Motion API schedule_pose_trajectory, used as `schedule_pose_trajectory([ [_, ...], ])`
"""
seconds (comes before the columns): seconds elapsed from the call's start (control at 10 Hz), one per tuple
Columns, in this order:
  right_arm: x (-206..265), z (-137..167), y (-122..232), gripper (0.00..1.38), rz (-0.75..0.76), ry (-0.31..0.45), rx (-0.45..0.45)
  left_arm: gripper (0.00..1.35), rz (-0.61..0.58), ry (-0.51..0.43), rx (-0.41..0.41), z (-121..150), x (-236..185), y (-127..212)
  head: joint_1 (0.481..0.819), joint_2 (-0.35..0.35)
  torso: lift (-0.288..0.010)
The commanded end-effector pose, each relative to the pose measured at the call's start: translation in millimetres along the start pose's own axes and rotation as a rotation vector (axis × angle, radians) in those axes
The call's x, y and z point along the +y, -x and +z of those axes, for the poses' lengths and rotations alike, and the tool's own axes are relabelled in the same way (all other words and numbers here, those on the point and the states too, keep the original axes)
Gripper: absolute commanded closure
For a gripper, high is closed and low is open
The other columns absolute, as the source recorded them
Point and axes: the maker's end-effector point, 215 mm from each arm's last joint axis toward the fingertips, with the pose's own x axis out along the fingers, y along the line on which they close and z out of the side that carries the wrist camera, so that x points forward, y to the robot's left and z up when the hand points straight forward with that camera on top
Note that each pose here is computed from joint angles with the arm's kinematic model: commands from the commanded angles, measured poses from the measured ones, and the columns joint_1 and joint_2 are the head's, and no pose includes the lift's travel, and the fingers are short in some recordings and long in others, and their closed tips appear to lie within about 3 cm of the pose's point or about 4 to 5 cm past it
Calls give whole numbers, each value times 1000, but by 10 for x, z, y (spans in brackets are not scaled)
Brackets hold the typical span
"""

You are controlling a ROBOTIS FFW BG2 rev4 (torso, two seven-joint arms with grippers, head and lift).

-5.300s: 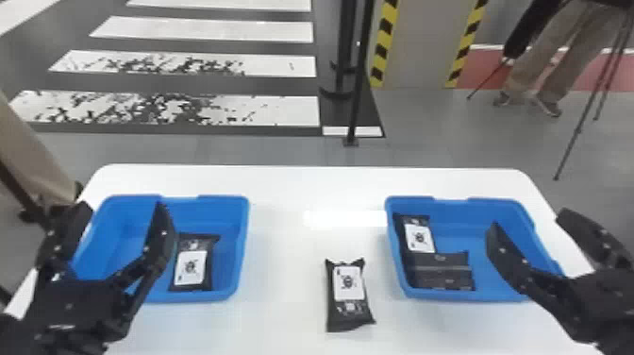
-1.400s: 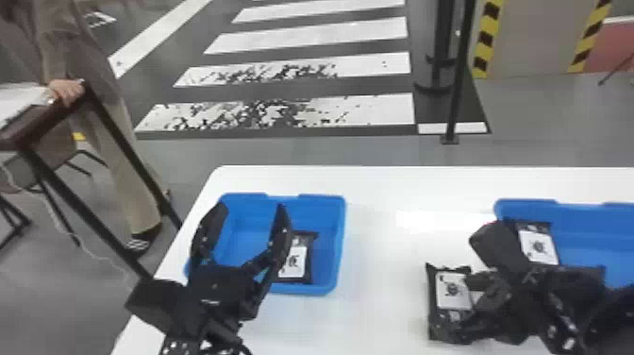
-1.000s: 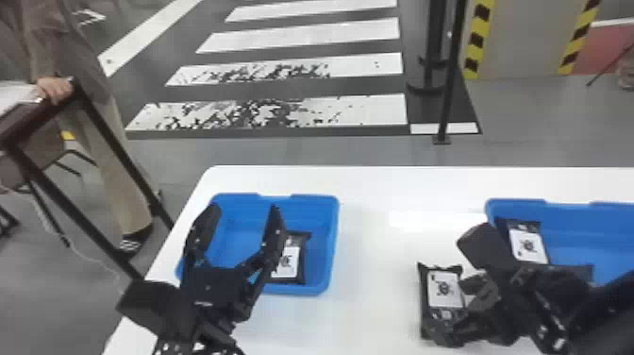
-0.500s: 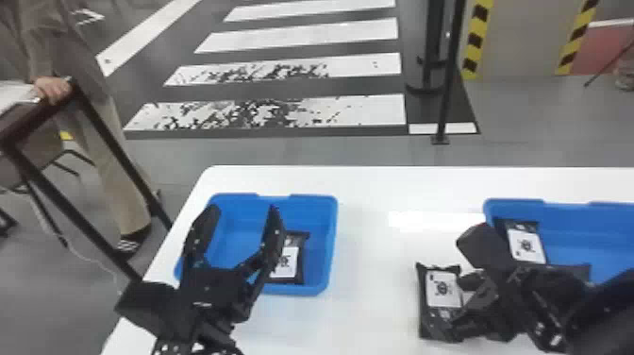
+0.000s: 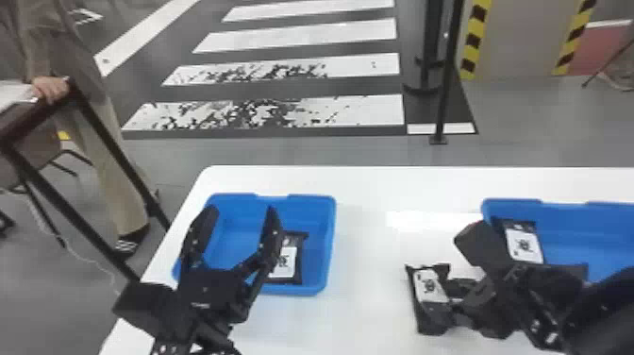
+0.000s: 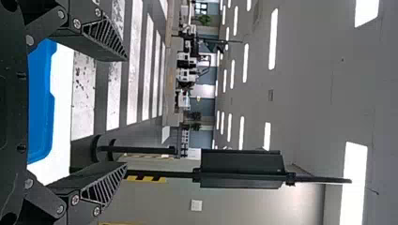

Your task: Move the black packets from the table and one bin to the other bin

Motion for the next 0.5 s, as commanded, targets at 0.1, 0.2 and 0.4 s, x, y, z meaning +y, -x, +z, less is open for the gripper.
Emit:
schedule_pose_trajectory([
  [0.1, 51, -20, 13, 1107, 8, -15, 1, 256, 4, 2, -3, 7, 12, 9, 695, 206, -110],
  [0.2, 6, 69, 96, 1107, -8, -18, -41, 256, 4, 2, -5, 14, 12, 9, 695, 208, -110],
  [0.4, -175, 425, 461, 1107, -71, -26, -194, 256, 4, 2, -10, 28, 20, 18, 695, 206, -110],
])
